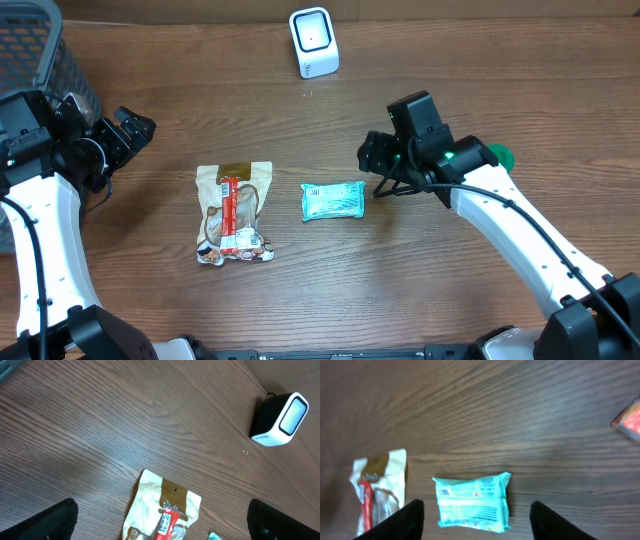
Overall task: Scan the item barcode
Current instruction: 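Move the right gripper over the mint-green packet, then lower the right gripper and grasp the mint-green packet's edge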
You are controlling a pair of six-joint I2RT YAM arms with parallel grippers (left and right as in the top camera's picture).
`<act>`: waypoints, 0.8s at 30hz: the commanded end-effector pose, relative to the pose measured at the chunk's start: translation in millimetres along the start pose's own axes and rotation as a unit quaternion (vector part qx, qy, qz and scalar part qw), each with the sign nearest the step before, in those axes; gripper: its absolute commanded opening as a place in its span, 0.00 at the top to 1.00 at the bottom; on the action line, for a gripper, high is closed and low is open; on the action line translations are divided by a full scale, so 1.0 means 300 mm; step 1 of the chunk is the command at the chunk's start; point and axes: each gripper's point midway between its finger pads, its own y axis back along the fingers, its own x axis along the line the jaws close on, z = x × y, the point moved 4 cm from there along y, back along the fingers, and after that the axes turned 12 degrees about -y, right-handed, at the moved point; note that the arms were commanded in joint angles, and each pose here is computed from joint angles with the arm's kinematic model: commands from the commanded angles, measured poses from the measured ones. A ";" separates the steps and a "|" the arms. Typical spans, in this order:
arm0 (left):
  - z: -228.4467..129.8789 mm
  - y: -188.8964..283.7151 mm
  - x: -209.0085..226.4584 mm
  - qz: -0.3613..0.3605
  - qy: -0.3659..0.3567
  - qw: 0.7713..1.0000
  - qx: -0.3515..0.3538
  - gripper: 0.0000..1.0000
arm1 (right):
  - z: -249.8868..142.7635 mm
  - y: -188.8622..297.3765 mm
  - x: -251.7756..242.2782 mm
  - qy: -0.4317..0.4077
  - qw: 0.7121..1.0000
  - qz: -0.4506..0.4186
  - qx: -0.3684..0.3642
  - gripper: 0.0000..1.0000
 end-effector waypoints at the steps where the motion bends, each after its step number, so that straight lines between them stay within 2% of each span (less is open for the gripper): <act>1: 0.011 0.021 -0.009 -0.001 -0.002 1.000 -0.011 0.01 | 0.003 -0.019 -0.014 0.004 1.000 -0.011 -0.002 0.35; 9: 0.011 0.021 -0.009 -0.001 -0.002 1.000 -0.011 0.01 | -0.040 -0.071 -0.045 0.000 0.999 -0.033 0.042 0.24; 11: 0.011 0.021 -0.009 -0.001 -0.002 1.000 -0.011 0.00 | -0.059 -0.105 -0.053 -0.003 0.997 -0.036 0.064 0.18; 19: 0.011 0.021 -0.009 -0.001 -0.002 1.000 -0.011 0.00 | -0.172 -0.244 -0.083 0.009 0.982 -0.031 0.187 0.18; 24: 0.011 0.021 -0.009 -0.001 -0.002 1.000 -0.011 0.00 | -0.213 -0.277 -0.136 -0.003 0.973 -0.068 0.219 0.20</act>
